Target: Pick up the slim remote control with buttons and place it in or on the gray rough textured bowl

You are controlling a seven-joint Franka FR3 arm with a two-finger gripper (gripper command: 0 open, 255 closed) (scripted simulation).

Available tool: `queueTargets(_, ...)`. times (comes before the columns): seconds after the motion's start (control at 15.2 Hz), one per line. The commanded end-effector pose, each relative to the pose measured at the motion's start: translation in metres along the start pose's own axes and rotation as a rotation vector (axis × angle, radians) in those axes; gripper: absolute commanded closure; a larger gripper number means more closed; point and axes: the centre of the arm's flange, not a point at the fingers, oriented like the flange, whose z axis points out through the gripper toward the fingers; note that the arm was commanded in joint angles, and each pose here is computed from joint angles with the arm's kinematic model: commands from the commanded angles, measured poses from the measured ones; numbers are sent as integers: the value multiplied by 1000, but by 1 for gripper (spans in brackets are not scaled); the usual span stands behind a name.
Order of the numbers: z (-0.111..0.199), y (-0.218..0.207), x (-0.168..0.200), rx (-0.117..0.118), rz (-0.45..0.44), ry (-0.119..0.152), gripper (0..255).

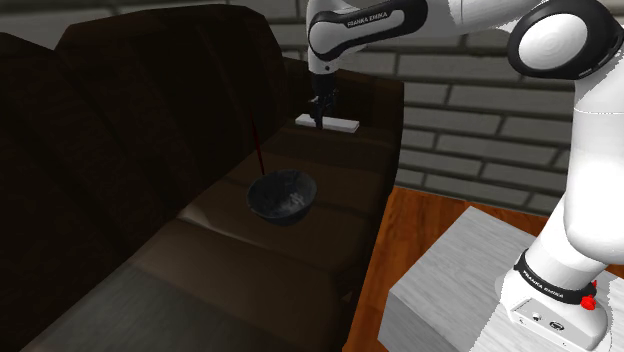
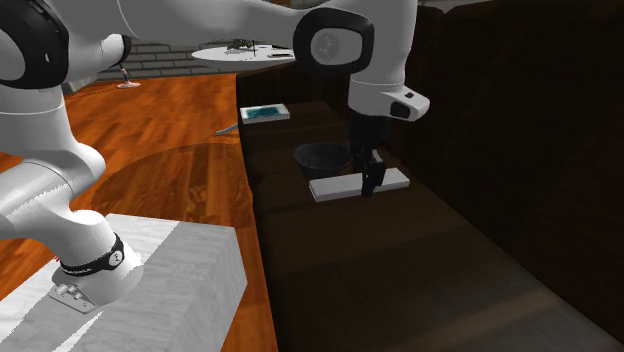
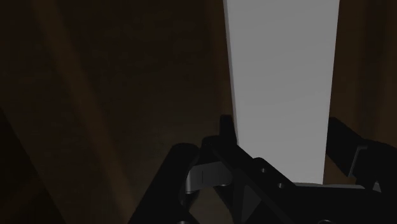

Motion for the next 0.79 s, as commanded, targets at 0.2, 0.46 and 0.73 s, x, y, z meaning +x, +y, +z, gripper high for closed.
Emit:
queueTargets(0.2, -12, -26, -3, 0, 0, 0, 255)
queueTargets(0.46, -11, -79, -9, 0, 0, 0, 255)
queueTargets(0.73, -11, -131, -15, 0, 0, 0, 255)
